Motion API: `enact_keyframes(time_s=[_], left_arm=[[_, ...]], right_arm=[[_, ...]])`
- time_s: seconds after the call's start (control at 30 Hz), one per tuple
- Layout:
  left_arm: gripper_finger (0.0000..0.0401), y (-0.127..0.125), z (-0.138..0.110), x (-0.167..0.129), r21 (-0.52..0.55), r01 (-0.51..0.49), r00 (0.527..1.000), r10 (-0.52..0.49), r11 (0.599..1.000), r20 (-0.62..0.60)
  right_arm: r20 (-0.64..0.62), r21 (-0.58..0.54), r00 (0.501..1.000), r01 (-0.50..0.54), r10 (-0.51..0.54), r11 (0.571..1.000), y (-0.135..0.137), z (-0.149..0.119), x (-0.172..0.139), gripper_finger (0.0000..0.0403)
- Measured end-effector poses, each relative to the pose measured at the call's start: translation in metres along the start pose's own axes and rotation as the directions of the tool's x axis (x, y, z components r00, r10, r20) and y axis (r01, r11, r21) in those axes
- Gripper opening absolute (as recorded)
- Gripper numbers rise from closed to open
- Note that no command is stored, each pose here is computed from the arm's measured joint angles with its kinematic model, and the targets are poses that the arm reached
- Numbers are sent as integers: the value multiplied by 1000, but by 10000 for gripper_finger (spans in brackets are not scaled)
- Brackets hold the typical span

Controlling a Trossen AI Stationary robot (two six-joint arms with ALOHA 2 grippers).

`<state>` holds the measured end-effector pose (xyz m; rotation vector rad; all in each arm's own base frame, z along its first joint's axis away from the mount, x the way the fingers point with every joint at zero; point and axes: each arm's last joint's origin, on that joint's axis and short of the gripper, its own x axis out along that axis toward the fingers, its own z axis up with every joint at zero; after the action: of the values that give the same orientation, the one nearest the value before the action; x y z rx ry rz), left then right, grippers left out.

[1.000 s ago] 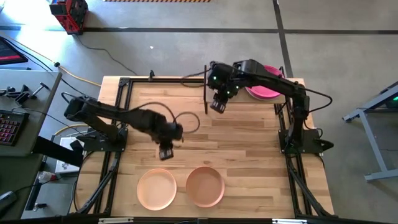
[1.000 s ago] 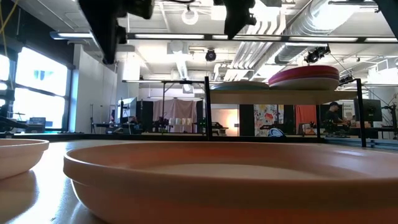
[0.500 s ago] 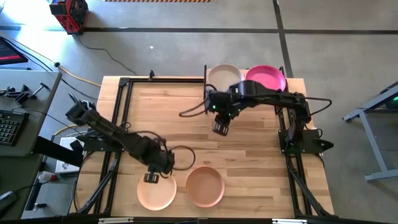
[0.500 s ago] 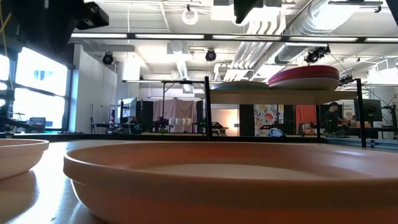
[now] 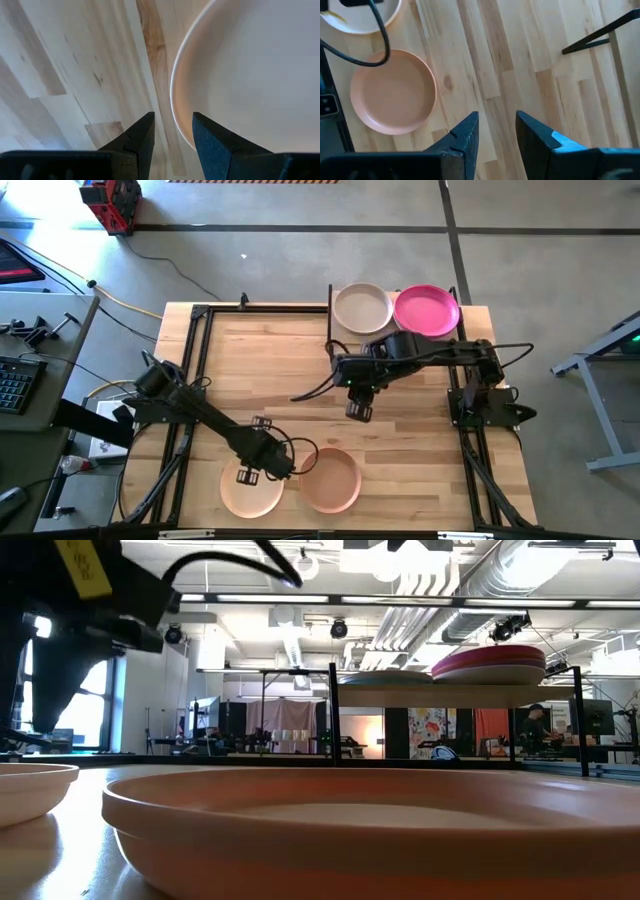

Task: Place and stack plates onto a shelf
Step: Stack the light yellow plate on the gray plate on the shelf

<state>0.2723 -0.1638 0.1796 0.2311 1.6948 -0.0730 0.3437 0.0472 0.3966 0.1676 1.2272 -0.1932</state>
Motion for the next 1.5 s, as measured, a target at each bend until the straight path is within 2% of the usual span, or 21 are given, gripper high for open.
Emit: enact_keyframes(time_s=[0.27, 0.57, 0.73, 0.87, 1.27, 1.37, 1.5], left_arm=[[120, 1, 5, 8, -8, -8, 1000, 8, 1000, -18], [119, 7, 13, 8, -5, 15, 999, -14, 1000, 35], [119, 9, 14, 9, 18, 22, 999, -23, 1000, 32], [119, 7, 16, 11, 54, 64, 997, -66, 997, 30], [119, 4, 24, 38, 56, 41, 997, -37, 998, -62], [109, 3, 24, 39, 62, 43, 997, -39, 997, -63], [63, 4, 23, 38, 62, 40, 997, -36, 997, -66]], right_arm=[[0, 11, 1000, -6, 6, 1000, 8, -3, -1, 106], [8, 32, 1000, 10, -10, 999, 11, -4, -1, 106], [8, 31, 1000, 8, -8, 999, 13, -5, -1, 106], [8, 36, 1000, 8, -8, 999, 13, -5, -1, 106], [8, 36, 1000, 8, -8, 999, 13, -5, -1, 106], [8, 36, 1000, 9, -9, 999, 13, -5, -1, 106], [10, 36, 1000, 12, -12, 999, 12, -5, -1, 106]])
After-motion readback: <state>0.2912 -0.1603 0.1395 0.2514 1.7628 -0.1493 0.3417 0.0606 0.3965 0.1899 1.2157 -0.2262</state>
